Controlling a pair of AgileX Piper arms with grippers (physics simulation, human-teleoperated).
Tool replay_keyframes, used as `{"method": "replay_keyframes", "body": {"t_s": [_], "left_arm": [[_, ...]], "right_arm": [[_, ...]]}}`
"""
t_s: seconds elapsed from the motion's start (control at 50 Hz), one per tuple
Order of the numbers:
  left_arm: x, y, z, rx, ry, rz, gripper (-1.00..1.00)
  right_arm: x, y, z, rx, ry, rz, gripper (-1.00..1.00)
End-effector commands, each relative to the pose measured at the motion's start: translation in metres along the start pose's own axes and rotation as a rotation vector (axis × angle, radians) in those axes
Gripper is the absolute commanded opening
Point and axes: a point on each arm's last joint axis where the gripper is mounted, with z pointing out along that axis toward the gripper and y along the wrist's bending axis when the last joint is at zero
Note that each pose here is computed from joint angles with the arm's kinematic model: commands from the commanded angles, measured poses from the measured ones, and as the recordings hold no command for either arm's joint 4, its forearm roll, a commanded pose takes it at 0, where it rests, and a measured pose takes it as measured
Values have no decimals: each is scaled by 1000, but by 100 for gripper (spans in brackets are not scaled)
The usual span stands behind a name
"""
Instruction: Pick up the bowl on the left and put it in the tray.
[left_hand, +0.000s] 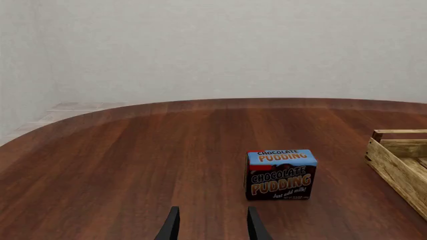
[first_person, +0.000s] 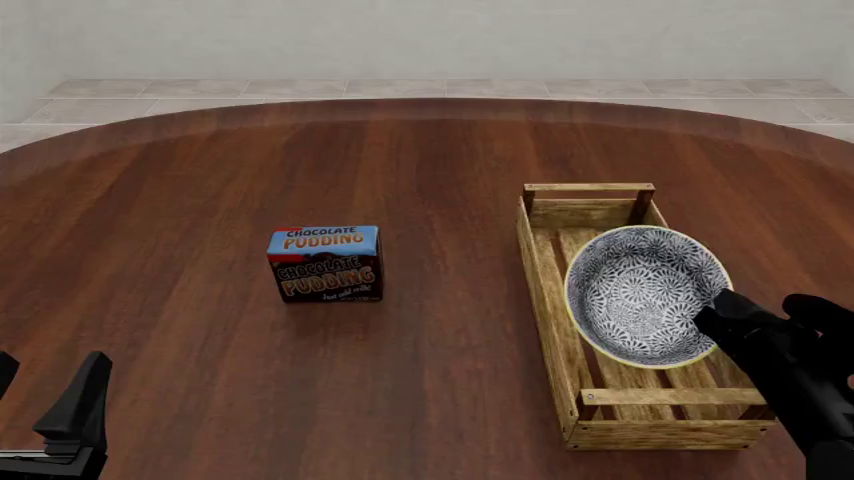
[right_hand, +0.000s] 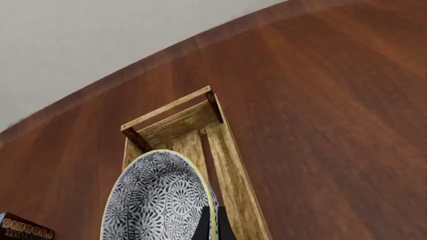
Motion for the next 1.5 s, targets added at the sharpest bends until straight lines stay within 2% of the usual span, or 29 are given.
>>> {"method": "replay_keyframes", "body": {"t_s": [0.02,0.62,1.5], "left_arm": [[0,0,0,0,0,0,100],[0,0,0,0,0,0,100],[0,0,0,0,0,0,100]], "right_arm": [[1,-1,5,4,-1,4,-100],[7,-5,12,18,16,-4,-100],[5,-1,14,5,19,-29,-100]]}}
